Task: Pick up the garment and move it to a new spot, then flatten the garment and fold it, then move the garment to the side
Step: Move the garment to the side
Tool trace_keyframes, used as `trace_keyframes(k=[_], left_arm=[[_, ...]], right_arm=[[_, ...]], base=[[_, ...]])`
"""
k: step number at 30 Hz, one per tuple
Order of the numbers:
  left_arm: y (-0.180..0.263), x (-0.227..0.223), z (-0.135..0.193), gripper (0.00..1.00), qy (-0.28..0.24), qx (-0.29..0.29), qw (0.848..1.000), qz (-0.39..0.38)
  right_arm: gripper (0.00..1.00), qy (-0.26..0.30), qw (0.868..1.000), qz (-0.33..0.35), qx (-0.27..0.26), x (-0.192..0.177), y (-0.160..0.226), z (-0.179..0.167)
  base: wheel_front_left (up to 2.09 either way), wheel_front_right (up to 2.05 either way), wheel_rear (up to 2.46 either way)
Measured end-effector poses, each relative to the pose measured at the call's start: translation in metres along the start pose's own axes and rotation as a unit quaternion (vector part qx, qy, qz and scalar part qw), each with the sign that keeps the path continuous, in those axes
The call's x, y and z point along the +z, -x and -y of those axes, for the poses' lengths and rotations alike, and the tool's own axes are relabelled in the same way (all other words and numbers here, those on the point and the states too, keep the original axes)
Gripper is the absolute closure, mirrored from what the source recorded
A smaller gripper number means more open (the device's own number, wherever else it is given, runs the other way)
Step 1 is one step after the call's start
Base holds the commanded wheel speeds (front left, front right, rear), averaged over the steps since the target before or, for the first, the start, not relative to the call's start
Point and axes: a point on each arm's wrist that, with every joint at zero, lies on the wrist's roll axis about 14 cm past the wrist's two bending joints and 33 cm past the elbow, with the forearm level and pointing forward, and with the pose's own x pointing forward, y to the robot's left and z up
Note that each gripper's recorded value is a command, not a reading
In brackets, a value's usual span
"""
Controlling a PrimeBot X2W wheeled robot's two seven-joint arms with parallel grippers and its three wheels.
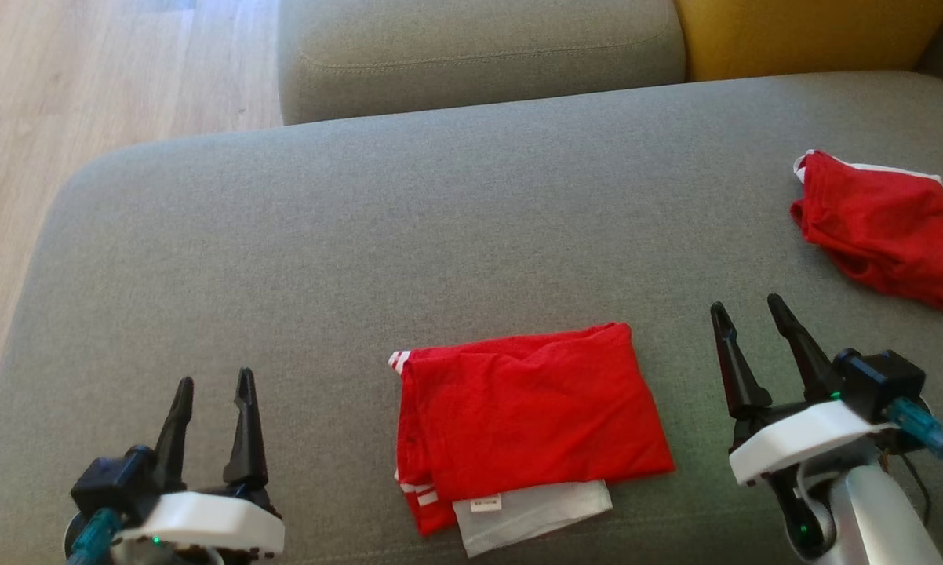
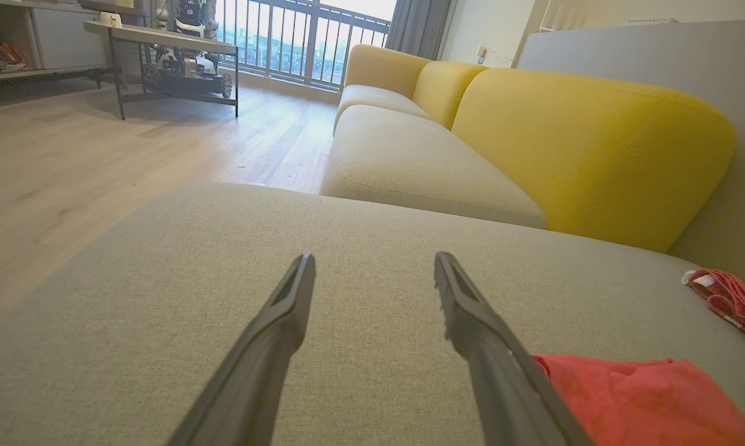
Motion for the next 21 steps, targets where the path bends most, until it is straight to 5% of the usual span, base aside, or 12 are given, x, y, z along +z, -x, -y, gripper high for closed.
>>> trace_keyframes(k=[13,21], left_arm=[[0.003,-0.003,-0.002,0.00,0.000,0.004,1.000,-0.005],[0.004,-0.024,-0.005,0.00,-0.004,0.008,0.999,-0.039]], right_arm=[[0.00,0.012,1.000,-0.021,0.002,-0.012,0.001,-0.001],[0.00,-0.003,0.990,-0.134,0.034,-0.069,0.005,-0.025]], base=[[0.00,0.00,0.00],[0.00,0.00,0.00]])
